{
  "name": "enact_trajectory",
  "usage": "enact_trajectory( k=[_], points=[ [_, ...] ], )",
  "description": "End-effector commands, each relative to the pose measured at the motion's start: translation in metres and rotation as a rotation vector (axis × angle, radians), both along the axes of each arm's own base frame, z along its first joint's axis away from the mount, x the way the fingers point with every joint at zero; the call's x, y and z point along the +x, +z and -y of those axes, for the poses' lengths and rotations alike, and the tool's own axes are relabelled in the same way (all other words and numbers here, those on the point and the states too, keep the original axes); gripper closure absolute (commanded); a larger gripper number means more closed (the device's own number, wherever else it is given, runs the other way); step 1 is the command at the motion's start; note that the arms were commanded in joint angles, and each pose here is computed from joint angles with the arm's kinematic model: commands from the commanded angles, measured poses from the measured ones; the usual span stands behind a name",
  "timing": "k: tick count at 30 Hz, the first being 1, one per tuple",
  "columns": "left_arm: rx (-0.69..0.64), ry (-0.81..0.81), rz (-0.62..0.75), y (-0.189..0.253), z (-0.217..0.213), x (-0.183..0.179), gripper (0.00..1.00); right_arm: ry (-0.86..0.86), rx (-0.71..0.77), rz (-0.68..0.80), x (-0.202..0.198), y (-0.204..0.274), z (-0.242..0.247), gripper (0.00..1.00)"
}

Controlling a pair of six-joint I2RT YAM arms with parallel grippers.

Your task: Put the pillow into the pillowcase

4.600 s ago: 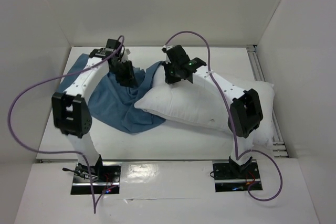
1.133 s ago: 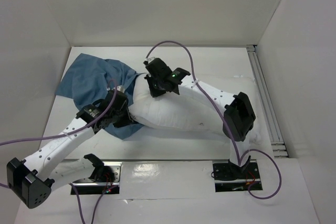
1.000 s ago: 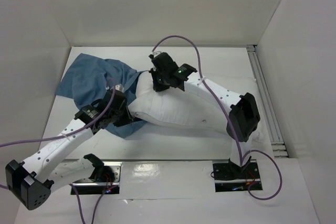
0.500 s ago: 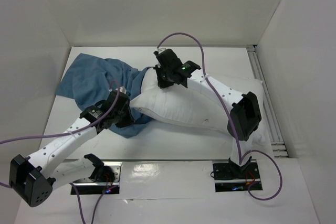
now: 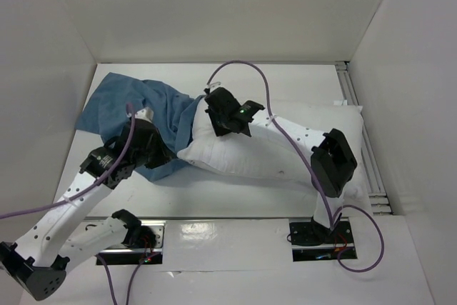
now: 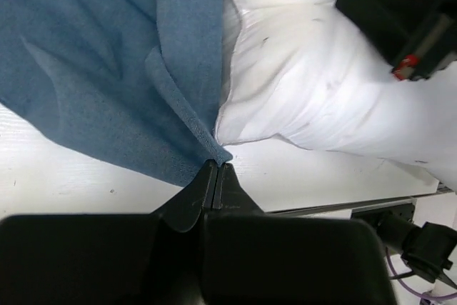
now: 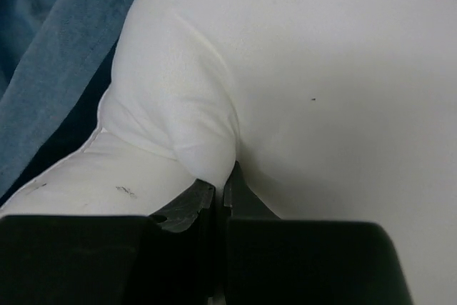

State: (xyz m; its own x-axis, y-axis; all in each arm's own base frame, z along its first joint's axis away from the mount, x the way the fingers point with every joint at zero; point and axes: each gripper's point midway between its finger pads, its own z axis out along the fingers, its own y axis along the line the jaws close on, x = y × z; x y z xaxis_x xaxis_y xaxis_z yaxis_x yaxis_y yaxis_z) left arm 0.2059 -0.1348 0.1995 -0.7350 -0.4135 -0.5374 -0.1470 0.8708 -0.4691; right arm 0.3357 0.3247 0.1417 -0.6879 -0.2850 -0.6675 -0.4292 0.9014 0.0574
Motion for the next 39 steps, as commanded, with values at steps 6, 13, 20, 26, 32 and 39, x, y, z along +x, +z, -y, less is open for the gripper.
enact_trajectory(
  k=[6,13,20,26,32,39],
  points=[
    [-0.090,-0.140,0.171,0.046,0.009,-0.014,1.00,-0.062,-0.210,-0.113,-0.034,-0.070,0.013,1.00],
    [-0.004,-0.156,0.097,0.021,0.003,-0.015,0.16,-0.077,-0.186,-0.107,-0.030,-0.069,0.007,1.00],
    [0.087,-0.030,0.064,0.003,0.004,0.037,0.21,-0.077,-0.176,-0.099,-0.031,-0.064,0.009,1.00],
    [0.070,-0.007,-0.047,-0.030,0.007,0.066,0.22,-0.073,-0.154,-0.093,-0.032,-0.058,0.007,1.00],
    [0.010,-0.051,-0.120,-0.055,0.015,0.082,0.18,-0.073,-0.153,-0.092,-0.032,-0.060,0.007,1.00],
    [-0.014,-0.142,-0.235,-0.085,0.028,0.082,0.29,-0.078,-0.150,-0.080,-0.029,-0.056,0.006,1.00]
  ],
)
